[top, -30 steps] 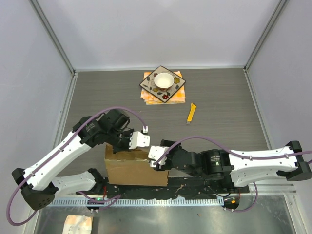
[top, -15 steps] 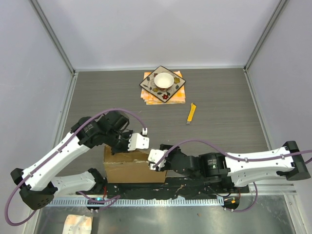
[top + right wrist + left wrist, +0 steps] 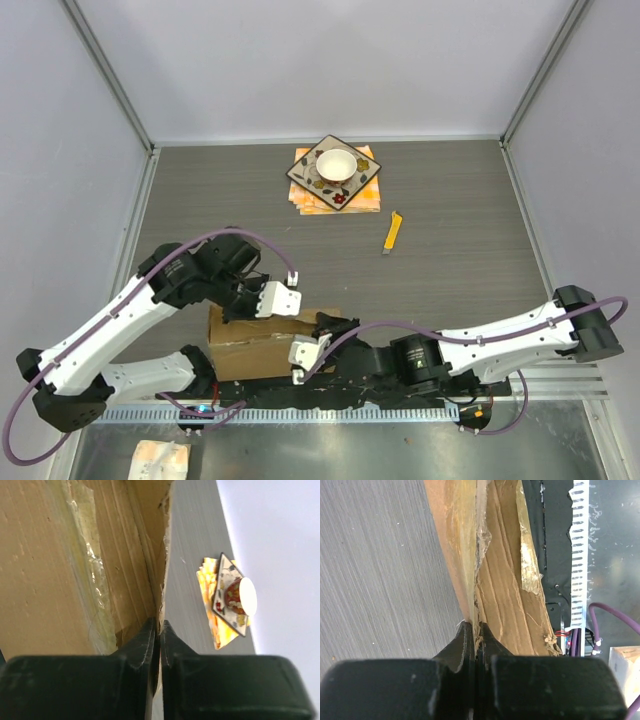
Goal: Unpack the express box
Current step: Open the express box at the center of the board.
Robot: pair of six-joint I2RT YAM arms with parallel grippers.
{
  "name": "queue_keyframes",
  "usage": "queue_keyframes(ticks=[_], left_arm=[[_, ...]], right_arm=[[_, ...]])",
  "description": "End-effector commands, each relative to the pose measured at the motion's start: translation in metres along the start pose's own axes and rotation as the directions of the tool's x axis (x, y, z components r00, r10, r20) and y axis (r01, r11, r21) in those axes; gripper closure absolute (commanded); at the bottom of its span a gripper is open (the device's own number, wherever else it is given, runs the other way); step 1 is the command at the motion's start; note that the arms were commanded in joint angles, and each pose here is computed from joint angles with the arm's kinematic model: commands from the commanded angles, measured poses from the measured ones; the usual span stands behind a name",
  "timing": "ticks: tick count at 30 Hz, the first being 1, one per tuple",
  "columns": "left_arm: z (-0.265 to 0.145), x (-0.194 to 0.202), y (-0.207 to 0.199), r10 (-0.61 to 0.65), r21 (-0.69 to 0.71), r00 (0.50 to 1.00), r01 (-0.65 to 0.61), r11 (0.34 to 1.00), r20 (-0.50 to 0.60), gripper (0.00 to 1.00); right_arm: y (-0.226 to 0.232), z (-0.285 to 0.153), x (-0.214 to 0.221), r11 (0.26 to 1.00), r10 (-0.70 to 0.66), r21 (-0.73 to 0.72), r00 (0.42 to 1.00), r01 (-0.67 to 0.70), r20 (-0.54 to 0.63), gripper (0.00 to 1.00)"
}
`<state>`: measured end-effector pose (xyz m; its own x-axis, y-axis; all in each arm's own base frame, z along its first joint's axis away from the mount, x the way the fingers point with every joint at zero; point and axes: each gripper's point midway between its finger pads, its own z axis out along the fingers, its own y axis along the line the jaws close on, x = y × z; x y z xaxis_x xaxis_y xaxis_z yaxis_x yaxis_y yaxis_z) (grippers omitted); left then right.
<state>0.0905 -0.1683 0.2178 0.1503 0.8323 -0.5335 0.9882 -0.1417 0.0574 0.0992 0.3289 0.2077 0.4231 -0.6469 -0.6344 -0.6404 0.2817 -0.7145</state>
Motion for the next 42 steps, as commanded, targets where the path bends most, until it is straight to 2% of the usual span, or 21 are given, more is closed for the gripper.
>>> queue_keyframes(ticks=[1, 3, 4, 6, 7, 13, 16, 19, 20, 21, 23, 24, 27, 31, 38, 40, 42], left_arm=[[-0.011, -0.034, -0.039, 0.094, 0.128, 0.969, -0.125, 0.984, 0.227, 1.0], [-0.014, -0.034, -0.041, 0.104, 0.127, 0.968, -0.135, 0.983, 0.228, 1.0], [-0.015, -0.035, -0.041, 0.109, 0.125, 0.966, -0.141, 0.982, 0.232, 1.0], [-0.018, -0.037, -0.044, 0.115, 0.132, 0.963, -0.15, 0.98, 0.244, 1.0], [-0.02, -0.039, -0.045, 0.118, 0.133, 0.96, -0.155, 0.979, 0.253, 1.0], [-0.033, -0.051, -0.047, 0.134, 0.129, 0.947, -0.178, 0.976, 0.293, 1.0], [-0.035, -0.052, -0.039, 0.157, 0.093, 0.946, -0.19, 0.977, 0.282, 1.0], [-0.039, -0.061, -0.021, 0.185, 0.016, 0.943, -0.197, 0.98, 0.275, 1.0], [-0.039, -0.065, -0.009, 0.204, -0.04, 0.942, -0.201, 0.979, 0.267, 1.0], [-0.041, -0.067, -0.001, 0.211, -0.071, 0.941, -0.199, 0.977, 0.263, 1.0], [-0.044, -0.076, 0.022, 0.23, -0.187, 0.936, -0.183, 0.965, 0.268, 1.0], [-0.043, -0.077, 0.028, 0.235, -0.215, 0.934, -0.179, 0.96, 0.268, 0.99], [-0.034, -0.075, 0.04, 0.216, -0.256, 0.94, -0.147, 0.955, 0.263, 0.85], [-0.017, -0.078, 0.036, 0.151, -0.178, 0.947, -0.103, 0.979, 0.284, 0.81], [0.035, -0.072, 0.022, 0.073, -0.032, 0.957, -0.067, 0.997, 0.282, 0.75], [0.045, -0.069, 0.018, 0.057, 0.003, 0.963, -0.06, 0.998, 0.264, 0.66], [0.046, -0.07, 0.012, 0.049, 0.031, 0.962, -0.059, 0.998, 0.267, 0.51]], right_arm=[[0.012, -0.015, 0.002, 0.983, 0.078, -0.162, 0.994, -0.089, -0.071, 0.96], [0.021, -0.027, -0.021, 0.929, 0.215, -0.293, 0.974, -0.225, -0.066, 0.99], [0.027, -0.034, -0.018, 0.909, 0.224, -0.337, 0.969, -0.245, -0.101, 0.99], [0.027, -0.045, -0.029, 0.872, 0.282, -0.389, 0.954, -0.298, -0.099, 0.99], [0.037, -0.052, -0.031, 0.829, 0.317, -0.446, 0.941, -0.336, -0.119, 0.99], [0.045, -0.065, -0.039, 0.701, 0.434, -0.559, 0.887, -0.442, -0.157, 0.99], [0.022, -0.059, -0.043, 0.714, 0.499, -0.509, 0.859, -0.481, -0.113, 0.99], [-0.03, -0.046, -0.039, 0.841, 0.466, -0.309, 0.885, -0.444, -0.001, 0.99], [-0.042, -0.043, -0.037, 0.872, 0.439, -0.248, 0.898, -0.421, 0.02, 0.99], [-0.06, -0.038, -0.029, 0.927, 0.352, -0.154, 0.935, -0.342, 0.039, 0.99], [-0.076, -0.029, -0.034, 0.955, 0.292, -0.069, 0.953, -0.287, 0.083, 0.99], [-0.08, -0.024, -0.03, 0.977, 0.212, -0.023, 0.974, -0.21, 0.078, 0.99], [-0.081, -0.01, -0.035, 0.985, 0.166, 0.031, 0.981, -0.169, 0.097, 0.99], [-0.069, 0.001, -0.038, 0.983, 0.17, 0.042, 0.975, -0.177, 0.14, 0.99], [-0.033, 0.005, -0.021, 0.98, 0.195, 0.012, 0.973, -0.198, 0.127, 0.99], [-0.026, 0.003, -0.018, 0.977, 0.212, 0.008, 0.967, -0.215, 0.139, 0.99], [-0.022, 0.002, -0.014, 0.977, 0.209, 0.014, 0.968, -0.213, 0.14, 0.99]])
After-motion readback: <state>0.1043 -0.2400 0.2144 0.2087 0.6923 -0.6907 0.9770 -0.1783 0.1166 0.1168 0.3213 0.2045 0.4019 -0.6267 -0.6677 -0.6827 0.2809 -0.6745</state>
